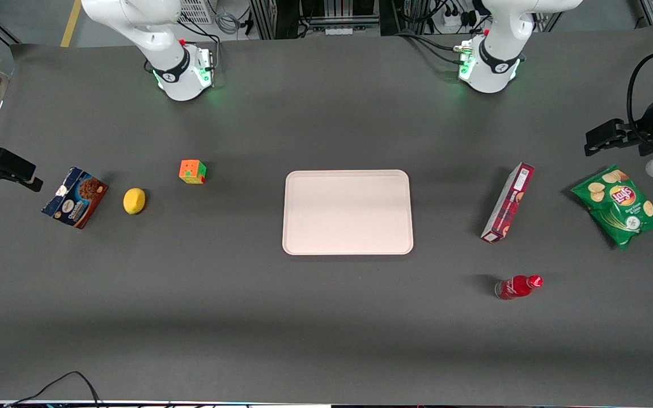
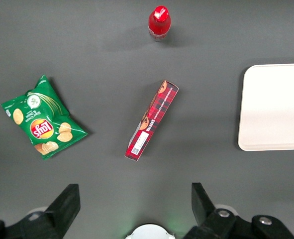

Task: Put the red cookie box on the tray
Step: 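Move the left gripper down over the red plaid shortbread box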

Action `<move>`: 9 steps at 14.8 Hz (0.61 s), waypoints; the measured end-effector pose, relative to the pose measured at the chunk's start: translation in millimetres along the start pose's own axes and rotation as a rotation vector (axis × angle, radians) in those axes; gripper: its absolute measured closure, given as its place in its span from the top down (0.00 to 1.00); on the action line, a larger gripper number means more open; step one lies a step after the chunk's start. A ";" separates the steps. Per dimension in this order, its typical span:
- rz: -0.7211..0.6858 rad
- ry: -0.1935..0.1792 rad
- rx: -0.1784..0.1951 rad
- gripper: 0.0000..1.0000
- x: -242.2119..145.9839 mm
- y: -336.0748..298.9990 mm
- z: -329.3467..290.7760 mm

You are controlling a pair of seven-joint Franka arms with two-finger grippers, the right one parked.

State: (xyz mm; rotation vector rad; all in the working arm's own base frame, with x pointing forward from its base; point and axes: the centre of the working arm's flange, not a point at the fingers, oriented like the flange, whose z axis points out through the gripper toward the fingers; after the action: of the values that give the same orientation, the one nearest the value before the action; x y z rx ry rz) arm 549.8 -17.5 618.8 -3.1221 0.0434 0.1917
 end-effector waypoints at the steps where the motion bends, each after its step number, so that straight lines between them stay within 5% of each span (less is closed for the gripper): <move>1: 0.001 -0.001 0.000 1.00 0.2 0.4 0.4; 9: 0.008 -0.005 0.002 1.00 9.3 2.5 25.4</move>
State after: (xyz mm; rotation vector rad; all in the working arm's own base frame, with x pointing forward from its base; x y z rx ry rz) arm 555.9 -19.9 592.4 -3.1201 0.0564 0.1999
